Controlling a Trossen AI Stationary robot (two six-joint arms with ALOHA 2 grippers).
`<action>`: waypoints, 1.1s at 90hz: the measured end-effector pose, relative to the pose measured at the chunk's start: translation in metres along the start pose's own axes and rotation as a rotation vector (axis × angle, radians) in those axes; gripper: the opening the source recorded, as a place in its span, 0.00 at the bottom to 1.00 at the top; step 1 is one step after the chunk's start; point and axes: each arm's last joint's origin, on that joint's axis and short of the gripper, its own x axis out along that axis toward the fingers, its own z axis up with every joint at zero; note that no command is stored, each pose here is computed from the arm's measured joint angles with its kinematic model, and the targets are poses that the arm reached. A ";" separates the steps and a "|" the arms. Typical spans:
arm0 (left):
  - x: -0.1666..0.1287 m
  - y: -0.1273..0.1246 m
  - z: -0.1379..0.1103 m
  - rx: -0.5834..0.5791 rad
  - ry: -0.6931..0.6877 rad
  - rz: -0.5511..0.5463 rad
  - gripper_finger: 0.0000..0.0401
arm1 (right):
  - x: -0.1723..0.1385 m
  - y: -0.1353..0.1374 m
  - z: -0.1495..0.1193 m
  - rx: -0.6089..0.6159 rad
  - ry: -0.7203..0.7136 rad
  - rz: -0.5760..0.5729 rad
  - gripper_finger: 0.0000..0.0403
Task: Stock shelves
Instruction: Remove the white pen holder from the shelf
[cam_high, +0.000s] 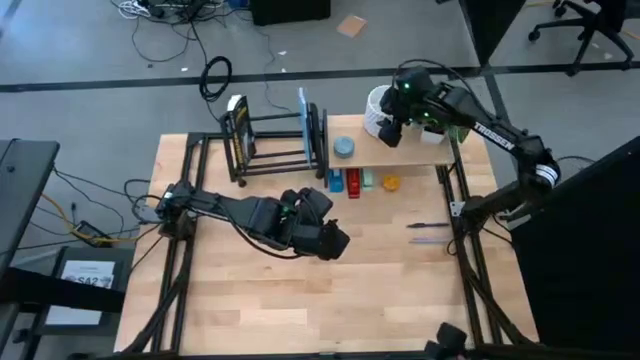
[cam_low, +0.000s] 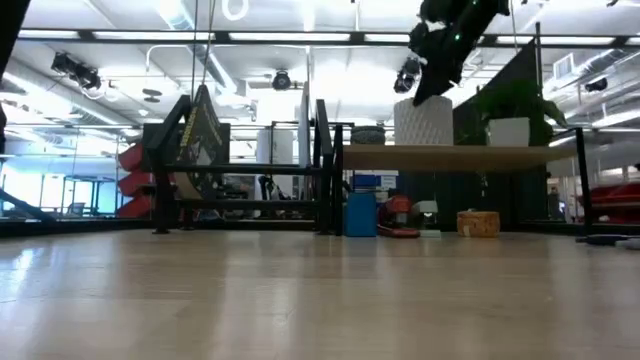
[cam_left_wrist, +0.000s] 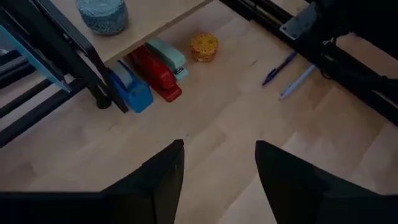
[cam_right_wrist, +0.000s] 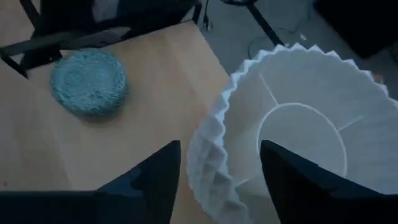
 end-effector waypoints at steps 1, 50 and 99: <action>0.000 0.000 0.000 0.001 0.000 0.001 0.44 | 0.000 0.000 0.000 -0.001 0.003 0.001 0.39; 0.000 0.000 0.001 -0.004 -0.002 -0.001 0.44 | -0.059 0.017 0.013 -0.036 -0.106 0.037 0.00; -0.023 0.003 0.022 0.010 -0.071 -0.042 0.44 | -0.148 0.090 0.026 -0.058 -0.126 0.389 0.00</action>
